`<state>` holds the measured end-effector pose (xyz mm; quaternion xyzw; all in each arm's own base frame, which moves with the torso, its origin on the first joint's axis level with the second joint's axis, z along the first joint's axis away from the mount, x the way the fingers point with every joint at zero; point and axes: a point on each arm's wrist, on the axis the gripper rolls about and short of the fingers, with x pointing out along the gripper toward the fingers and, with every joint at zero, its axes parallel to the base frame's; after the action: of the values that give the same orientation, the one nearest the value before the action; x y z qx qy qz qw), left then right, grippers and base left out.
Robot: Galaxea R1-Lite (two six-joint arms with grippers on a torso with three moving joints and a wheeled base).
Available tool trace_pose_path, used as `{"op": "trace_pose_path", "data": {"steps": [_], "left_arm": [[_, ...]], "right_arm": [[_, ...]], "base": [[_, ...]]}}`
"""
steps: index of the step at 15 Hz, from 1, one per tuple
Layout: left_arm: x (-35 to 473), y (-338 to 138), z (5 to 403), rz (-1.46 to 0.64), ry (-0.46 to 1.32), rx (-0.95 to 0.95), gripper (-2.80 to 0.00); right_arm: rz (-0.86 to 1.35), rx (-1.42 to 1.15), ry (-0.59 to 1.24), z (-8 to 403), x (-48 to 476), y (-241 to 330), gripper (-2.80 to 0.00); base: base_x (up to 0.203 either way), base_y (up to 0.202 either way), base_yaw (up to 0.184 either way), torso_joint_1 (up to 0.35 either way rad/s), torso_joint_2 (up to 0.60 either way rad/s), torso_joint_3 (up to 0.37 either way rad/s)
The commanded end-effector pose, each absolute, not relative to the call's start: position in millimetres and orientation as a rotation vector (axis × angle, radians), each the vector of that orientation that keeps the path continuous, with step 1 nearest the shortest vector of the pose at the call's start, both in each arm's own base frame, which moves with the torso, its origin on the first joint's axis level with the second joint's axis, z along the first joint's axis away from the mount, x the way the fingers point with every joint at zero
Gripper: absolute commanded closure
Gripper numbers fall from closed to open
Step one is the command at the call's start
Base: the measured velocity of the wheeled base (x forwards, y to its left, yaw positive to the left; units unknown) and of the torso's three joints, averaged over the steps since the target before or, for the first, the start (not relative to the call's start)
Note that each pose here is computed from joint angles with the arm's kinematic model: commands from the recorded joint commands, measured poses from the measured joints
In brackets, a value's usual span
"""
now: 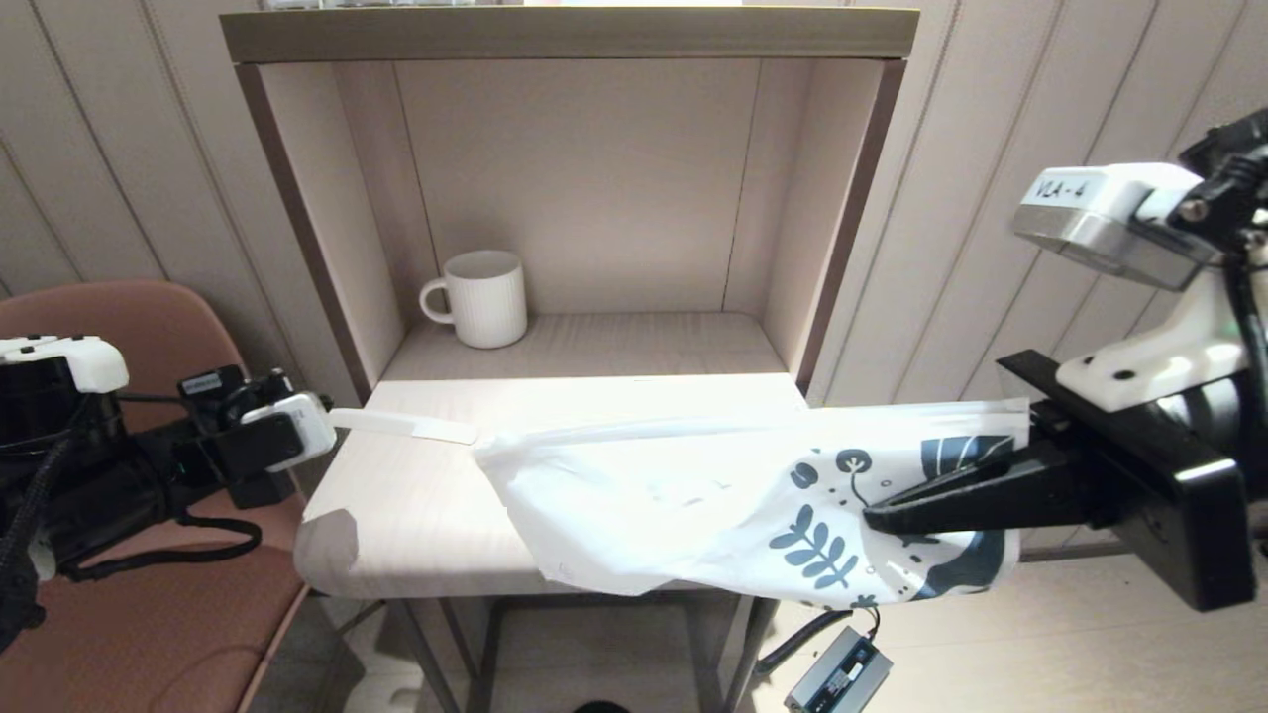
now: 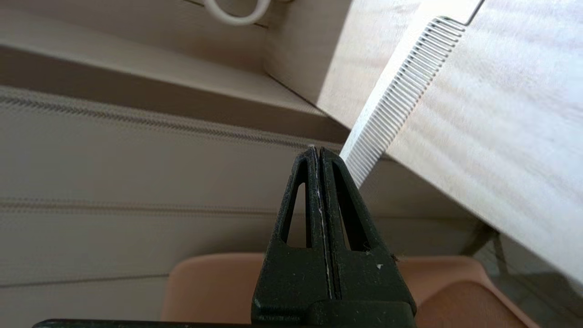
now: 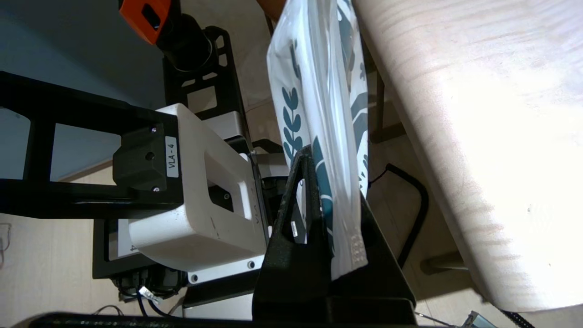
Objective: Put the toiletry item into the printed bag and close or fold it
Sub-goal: Pick up the comb
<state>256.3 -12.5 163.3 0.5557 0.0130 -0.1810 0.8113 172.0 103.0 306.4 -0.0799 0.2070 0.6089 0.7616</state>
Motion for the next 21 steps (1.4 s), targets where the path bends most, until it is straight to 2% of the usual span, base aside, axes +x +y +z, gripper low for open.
{"op": "trace_pose_path", "data": {"steps": [1,6,7,12,16,21], "left_arm": [[243.5,-12.1,172.7,-0.379,0.015,1.197,0.0],[230.4,-10.0,174.6,-0.336,0.102,1.203,0.0],[230.1,-9.9,175.8,-0.332,0.1,1.204,-2.8],[233.0,-9.8,173.3,-0.334,0.111,1.231,-2.8],[249.6,-10.2,154.3,-0.369,0.139,1.302,-2.8],[282.4,-9.1,135.8,-0.268,0.005,1.389,-2.8]], "right_arm": [[1.33,-0.174,0.44,308.4,168.0,101.2,0.0],[1.329,-0.172,0.448,306.5,168.6,101.2,0.0],[1.331,-0.172,0.449,306.4,168.6,101.2,0.0],[1.339,-0.169,0.453,304.6,169.4,101.8,0.0],[1.339,-0.169,0.458,303.4,171.0,102.6,0.0],[1.339,-0.165,0.462,298.1,179.0,106.2,0.0]], "base": [[0.0,0.0,0.0,0.0,0.0,0.0],[0.0,0.0,0.0,0.0,0.0,0.0],[0.0,0.0,0.0,0.0,0.0,0.0],[0.0,0.0,0.0,0.0,0.0,0.0],[0.0,0.0,0.0,0.0,0.0,0.0],[0.0,0.0,0.0,0.0,0.0,0.0]]}}
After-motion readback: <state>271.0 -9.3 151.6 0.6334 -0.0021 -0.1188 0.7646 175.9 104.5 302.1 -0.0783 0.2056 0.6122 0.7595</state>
